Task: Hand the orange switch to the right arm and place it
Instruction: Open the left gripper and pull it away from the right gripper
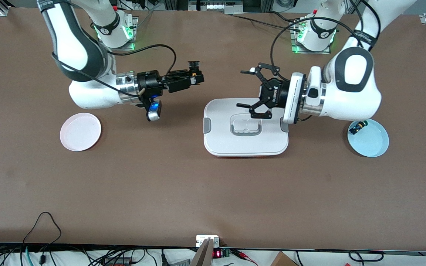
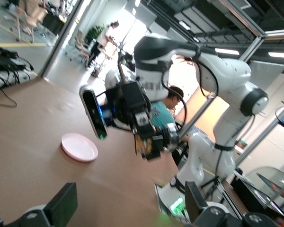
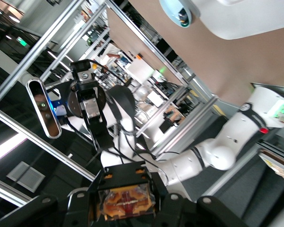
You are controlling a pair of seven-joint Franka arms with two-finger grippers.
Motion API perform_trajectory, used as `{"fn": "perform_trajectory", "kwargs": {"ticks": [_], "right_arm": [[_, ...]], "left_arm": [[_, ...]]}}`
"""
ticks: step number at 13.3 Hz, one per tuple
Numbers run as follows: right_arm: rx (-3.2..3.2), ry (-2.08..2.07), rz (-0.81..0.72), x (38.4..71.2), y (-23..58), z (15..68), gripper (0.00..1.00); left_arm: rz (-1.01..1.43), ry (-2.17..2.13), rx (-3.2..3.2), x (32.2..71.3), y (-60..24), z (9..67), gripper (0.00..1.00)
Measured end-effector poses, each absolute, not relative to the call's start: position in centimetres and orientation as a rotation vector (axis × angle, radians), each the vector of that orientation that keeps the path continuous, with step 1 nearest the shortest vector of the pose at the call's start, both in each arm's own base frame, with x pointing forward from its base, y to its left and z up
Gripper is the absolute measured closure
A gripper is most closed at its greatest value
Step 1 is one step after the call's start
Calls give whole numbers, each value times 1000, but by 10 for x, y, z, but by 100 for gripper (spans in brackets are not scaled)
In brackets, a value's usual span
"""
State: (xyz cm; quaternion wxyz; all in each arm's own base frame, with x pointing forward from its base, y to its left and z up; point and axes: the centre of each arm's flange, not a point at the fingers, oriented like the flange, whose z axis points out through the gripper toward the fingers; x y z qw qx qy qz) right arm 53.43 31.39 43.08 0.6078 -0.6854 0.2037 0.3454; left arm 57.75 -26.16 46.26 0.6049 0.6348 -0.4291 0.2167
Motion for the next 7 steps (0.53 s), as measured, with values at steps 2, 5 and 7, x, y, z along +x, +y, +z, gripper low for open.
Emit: {"fn": "perform_trajectory", "kwargs": {"ticks": [2, 5, 7], "right_arm": [[-1633, 433, 826, 539, 286, 429, 58], [-1756, 330, 842, 539, 238, 422, 58], [-1844, 238, 828, 538, 206, 415, 58]], "left_arm": [[372, -1027, 1504, 577, -244, 470, 0], [157, -1062, 1608, 569, -227, 470, 0], [-36, -1077, 1717, 563, -217, 475, 0]]}}
